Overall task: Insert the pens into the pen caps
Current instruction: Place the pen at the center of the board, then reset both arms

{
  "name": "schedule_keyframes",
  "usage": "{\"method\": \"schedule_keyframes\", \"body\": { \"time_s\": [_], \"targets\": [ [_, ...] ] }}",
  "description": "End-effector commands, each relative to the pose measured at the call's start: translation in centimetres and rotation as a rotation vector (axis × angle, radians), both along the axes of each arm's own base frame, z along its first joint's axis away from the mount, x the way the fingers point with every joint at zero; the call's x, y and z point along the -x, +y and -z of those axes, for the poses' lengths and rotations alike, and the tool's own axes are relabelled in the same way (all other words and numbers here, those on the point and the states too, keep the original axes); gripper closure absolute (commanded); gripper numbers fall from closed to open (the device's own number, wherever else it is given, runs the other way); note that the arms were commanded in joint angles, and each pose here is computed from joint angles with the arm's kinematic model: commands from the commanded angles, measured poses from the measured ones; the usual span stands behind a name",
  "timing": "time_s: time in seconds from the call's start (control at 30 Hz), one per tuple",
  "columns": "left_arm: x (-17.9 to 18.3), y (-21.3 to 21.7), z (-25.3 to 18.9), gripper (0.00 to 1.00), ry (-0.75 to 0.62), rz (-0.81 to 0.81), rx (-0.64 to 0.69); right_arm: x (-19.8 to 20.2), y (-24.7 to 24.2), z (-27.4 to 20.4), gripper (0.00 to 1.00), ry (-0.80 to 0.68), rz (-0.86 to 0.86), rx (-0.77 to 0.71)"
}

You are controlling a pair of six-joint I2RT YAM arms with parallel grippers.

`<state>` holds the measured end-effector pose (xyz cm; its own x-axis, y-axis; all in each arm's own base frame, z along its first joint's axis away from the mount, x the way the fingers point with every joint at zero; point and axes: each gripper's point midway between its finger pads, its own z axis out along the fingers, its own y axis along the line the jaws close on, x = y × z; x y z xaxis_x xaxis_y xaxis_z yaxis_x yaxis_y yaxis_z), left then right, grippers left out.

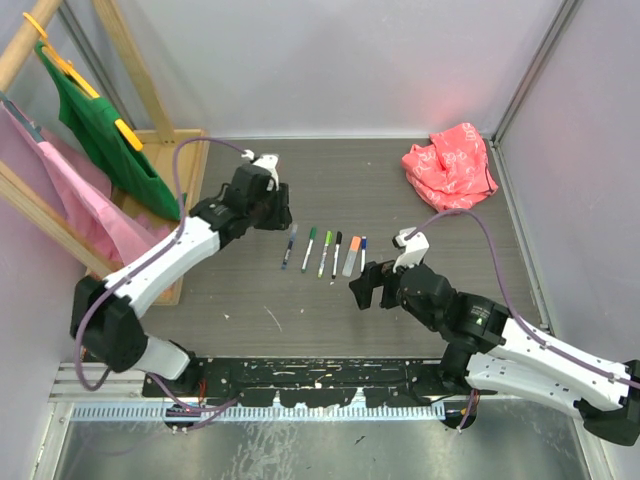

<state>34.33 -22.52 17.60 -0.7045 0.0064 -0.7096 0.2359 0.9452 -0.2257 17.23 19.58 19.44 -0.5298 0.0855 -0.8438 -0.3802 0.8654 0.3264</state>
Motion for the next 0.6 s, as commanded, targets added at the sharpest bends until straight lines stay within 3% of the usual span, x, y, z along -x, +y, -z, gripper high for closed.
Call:
{"method": "schedule_keyframes", "body": {
  "time_s": [0.0,0.23,0.57],
  "targets": [
    [2.1,0.1,-4.5,0.51,-0.103,0.081,0.087,-1.5,-1.0,-5.0,0.01,-0.133,0.066,-0.057],
    [6.7,2.9,-9.5,0.43,-0.249,0.089,0.182,-1.8,-3.2,-7.5,0.01,-0.206,0.119,-0.048],
    [12.5,7.7,-9.8,0.32,-0.293,0.009,0.234,-2.1,-5.0,-7.6,0.01,-0.217,0.189,-0.009]
  ]
}}
